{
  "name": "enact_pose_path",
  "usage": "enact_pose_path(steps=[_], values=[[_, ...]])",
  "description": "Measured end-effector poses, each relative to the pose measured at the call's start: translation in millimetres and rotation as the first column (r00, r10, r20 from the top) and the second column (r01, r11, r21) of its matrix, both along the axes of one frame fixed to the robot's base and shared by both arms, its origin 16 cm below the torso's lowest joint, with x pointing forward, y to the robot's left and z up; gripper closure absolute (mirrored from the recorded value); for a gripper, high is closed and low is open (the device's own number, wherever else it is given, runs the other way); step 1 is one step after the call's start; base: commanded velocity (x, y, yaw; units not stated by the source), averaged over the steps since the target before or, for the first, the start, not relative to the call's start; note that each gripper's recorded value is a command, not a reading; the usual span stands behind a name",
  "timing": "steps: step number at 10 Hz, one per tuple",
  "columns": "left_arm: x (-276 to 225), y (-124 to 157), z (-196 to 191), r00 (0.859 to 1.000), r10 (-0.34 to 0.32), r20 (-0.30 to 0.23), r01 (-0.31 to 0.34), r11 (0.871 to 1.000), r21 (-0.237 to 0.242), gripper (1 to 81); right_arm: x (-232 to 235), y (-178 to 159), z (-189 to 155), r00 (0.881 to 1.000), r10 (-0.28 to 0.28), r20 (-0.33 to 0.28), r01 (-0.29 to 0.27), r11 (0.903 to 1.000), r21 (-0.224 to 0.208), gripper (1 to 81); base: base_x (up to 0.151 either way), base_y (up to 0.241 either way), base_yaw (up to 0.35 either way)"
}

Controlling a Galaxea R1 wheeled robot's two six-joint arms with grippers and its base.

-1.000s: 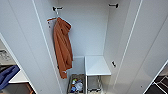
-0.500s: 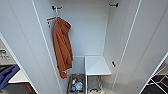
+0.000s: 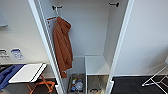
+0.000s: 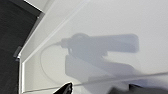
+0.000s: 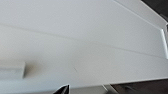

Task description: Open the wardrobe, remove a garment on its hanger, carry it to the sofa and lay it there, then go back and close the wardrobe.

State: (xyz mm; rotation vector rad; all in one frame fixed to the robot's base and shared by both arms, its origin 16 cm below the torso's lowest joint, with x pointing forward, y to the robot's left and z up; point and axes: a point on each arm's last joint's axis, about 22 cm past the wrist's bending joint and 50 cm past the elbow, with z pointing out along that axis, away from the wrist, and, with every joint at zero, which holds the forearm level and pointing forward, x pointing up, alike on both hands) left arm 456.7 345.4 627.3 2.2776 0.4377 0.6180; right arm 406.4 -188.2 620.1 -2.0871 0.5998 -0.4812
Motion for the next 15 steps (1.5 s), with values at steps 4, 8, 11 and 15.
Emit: enact_pose_path(steps=[4,8,11,15], values=[[-136.9,13.4,-89.8,0.980,-0.005,-0.199,0.025,0.995,0.099,1.0,-60.5,-61.1,-70.0,0.998,0.009,-0.066,-0.021,0.9821,-0.187,1.0,0.000,0.000,0.000],[-304.5,-33.4,-147.0,0.933,-0.142,-0.331,0.181,0.980,0.089,1.0,-178.4,-96.2,-147.5,0.978,0.070,-0.198,-0.141,0.9184,-0.370,1.0,0.000,0.000,0.000],[-415.7,-63.2,-174.4,0.883,-0.236,-0.405,0.315,0.939,0.141,1.0,-252.3,-88.6,-182.2,0.953,0.141,-0.269,-0.254,0.8541,-0.454,1.0,0.000,0.000,0.000],[-484.0,-133.6,-204.1,0.825,-0.291,-0.485,0.455,0.850,0.264,1.0,-448.6,-23.4,-194.1,0.848,0.289,-0.444,-0.471,0.7960,-0.381,1.0,0.000,0.000,0.000]])
